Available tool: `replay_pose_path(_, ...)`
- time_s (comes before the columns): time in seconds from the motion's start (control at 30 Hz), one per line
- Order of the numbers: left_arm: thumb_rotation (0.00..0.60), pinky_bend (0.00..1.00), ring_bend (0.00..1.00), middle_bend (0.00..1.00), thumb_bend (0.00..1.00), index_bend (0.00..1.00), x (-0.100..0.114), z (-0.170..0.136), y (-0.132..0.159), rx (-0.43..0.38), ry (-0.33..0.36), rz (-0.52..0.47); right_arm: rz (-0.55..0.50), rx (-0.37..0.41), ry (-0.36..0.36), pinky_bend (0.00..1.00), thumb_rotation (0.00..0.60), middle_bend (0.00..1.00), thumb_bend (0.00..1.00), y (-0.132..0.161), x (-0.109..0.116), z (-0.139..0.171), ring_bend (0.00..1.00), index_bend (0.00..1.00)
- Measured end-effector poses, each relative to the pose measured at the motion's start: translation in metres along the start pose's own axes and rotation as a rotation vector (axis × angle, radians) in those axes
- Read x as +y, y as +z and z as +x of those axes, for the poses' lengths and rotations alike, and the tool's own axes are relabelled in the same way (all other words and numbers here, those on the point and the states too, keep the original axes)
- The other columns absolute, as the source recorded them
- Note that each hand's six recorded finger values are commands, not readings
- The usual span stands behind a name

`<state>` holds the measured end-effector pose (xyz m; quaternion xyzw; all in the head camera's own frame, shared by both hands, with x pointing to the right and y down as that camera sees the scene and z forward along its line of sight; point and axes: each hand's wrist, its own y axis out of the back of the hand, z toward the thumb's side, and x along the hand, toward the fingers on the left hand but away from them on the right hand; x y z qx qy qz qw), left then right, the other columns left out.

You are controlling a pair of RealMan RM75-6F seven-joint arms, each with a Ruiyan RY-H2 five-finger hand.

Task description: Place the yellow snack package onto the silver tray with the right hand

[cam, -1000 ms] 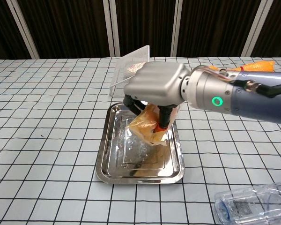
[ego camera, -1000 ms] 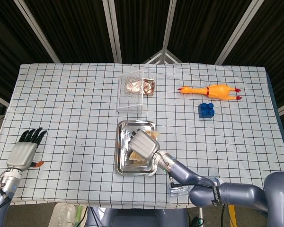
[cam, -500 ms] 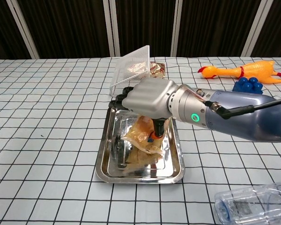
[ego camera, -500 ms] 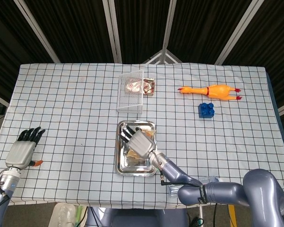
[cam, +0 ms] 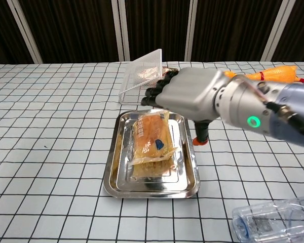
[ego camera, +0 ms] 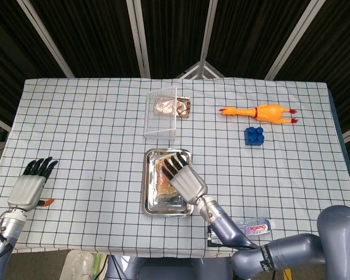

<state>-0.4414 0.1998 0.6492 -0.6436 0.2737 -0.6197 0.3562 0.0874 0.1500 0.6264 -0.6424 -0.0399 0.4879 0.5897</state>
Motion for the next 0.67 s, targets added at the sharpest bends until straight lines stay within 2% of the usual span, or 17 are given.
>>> replay_pose_path(0.1, 0.6, 0.0, 0.0, 0.0, 0.04, 0.0, 0.0, -0.002, 0.001, -0.005, 0.002, 0.0, -0.031, -0.032, -0.032, 0.0, 0.6, 0.0, 0.23, -0.023, 0.001, 0.01, 0.0, 0.0)
replay_pose_path(0.2, 0.6, 0.0, 0.0, 0.0, 0.04, 0.0, 0.0, -0.002, 0.003, -0.008, 0.004, 0.003, -0.109, -0.066, -0.08, 0.0, 0.6, 0.0, 0.23, -0.048, -0.002, 0.02, 0.0, 0.0)
replay_pose_path(0.33, 0.6, 0.0, 0.0, 0.0, 0.04, 0.0, 0.0, -0.004, 0.006, -0.015, 0.01, 0.005, -0.248, -0.152, -0.136, 0.0, 0.6, 0.0, 0.23, -0.093, -0.024, 0.039, 0.0, 0.0)
replay_pose_path(0.37, 0.6, 0.0, 0.0, 0.0, 0.04, 0.0, 0.0, -0.005, 0.007, -0.017, 0.011, 0.006, -0.305, -0.193, -0.153, 0.0, 0.6, 0.0, 0.23, -0.113, -0.037, 0.049, 0.0, 0.0)
replay_pose_path(0.43, 0.6, 0.0, 0.0, 0.0, 0.04, 0.0, 0.0, -0.006, 0.009, -0.021, 0.014, 0.008, -0.359, -0.239, -0.163, 0.0, 0.6, 0.0, 0.23, -0.133, -0.054, 0.064, 0.0, 0.0)
replay_pose_path(0.5, 0.6, 0.0, 0.0, 0.0, 0.04, 0.0, 0.001, -0.007, 0.012, -0.031, 0.023, 0.012, -0.414, -0.311, -0.17, 0.0, 0.6, 0.0, 0.23, -0.16, -0.083, 0.091, 0.0, 0.0)
replay_pose_path(0.57, 0.6, 0.0, 0.0, 0.0, 0.04, 0.0, 0.001, -0.01, 0.016, -0.045, 0.029, 0.016, -0.442, -0.388, -0.166, 0.0, 0.6, 0.0, 0.23, -0.183, -0.116, 0.129, 0.0, 0.0)
replay_pose_path(0.67, 0.6, 0.0, 0.0, 0.0, 0.04, 0.0, -0.002, -0.015, 0.021, -0.062, 0.028, 0.022, -0.474, -0.461, -0.133, 0.0, 0.6, 0.0, 0.23, -0.196, -0.156, 0.184, 0.0, 0.0)
